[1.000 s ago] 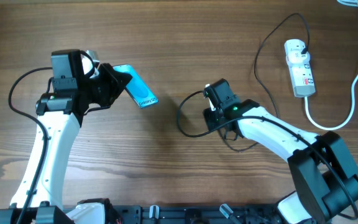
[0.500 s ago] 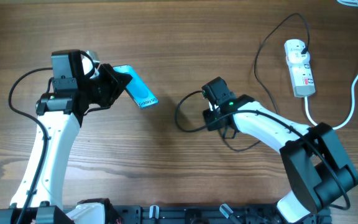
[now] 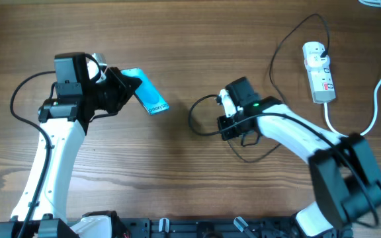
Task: Plug charger to phone and switch on socket
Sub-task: 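Grasp the black cable's USB-C plug with the right gripper, then carry the plug to the phone's bottom port held by left gripper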
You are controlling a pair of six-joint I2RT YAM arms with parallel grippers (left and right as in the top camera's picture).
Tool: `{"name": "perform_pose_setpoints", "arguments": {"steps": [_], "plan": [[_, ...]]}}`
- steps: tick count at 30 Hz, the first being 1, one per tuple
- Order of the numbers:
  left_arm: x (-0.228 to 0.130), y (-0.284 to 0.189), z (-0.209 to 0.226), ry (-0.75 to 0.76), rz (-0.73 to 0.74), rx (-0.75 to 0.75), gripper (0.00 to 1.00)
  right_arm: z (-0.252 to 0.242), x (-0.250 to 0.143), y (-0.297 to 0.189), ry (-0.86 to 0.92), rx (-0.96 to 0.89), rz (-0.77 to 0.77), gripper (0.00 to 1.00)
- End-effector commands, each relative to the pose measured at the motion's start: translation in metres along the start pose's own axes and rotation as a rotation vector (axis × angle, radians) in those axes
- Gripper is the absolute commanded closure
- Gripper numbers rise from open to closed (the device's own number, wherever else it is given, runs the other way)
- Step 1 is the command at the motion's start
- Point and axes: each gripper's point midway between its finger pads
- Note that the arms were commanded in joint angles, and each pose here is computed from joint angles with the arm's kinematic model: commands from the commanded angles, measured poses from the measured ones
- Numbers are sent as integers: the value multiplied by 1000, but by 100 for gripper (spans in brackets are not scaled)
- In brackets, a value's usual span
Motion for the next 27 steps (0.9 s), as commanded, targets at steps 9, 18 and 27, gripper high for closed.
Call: {"name": "perform_pose_setpoints", "arguments": {"steps": [9,18,27], "plan": [[28,-26,-91,301,-100,-403,96,130,-24,-144,-183,849,20,95],[3,-13,-106,303,-22,-422,96,164,12,-120,-234,660,-206,95],[0,-4,-94,291,-25,-345,96,170,19,-124,-237,655,-246,95]]}}
Point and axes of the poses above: each gripper's point midway between its finger pads, its own y axis out along the fingers, its own z axis along the line the jaws close on, x = y × z, and after that the axes turned 14 degrees about y, right-handed
